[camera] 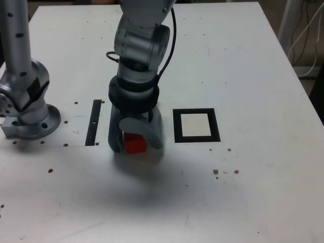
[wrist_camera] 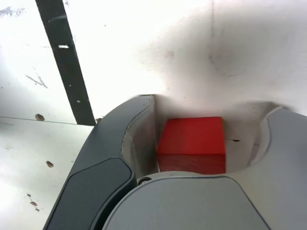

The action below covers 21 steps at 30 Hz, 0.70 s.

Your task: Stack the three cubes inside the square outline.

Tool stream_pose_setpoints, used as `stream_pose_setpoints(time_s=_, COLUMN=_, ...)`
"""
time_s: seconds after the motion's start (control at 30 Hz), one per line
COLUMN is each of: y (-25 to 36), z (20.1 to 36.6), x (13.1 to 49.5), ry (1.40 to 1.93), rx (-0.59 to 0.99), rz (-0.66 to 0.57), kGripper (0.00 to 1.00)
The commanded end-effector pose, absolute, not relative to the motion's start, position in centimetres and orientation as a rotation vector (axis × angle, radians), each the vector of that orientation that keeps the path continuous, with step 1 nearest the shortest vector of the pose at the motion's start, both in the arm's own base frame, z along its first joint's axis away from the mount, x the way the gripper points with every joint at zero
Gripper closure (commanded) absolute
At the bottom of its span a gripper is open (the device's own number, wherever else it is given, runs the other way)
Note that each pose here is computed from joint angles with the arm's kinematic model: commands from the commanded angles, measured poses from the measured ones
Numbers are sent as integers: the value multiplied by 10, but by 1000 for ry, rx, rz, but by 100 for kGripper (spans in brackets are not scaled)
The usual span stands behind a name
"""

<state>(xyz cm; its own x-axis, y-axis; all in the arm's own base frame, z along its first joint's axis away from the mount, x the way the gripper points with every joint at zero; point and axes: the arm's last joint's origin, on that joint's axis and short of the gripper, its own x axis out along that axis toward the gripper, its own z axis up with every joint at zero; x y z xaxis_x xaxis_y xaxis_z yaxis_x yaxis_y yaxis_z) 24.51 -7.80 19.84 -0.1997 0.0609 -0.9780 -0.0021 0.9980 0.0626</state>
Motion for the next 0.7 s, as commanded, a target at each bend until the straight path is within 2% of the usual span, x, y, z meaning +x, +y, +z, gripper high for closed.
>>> stream_pose_setpoints(time_s=0.0, y=-78, z=199, x=246, ry=1770, rx=46, rz=69, kGripper=35)
stream_pose_setpoints(time_s=0.23, y=-77, z=202, x=246, ry=1767, rx=46, rz=88, kGripper=47)
stream_pose_setpoints(time_s=0.47, y=-77, z=205, x=245, ry=1768, rx=40, rz=90, kGripper=51)
stream_pose_setpoints(time_s=0.67, y=-77, z=214, x=247, ry=1734, rx=43, rz=90, kGripper=68)
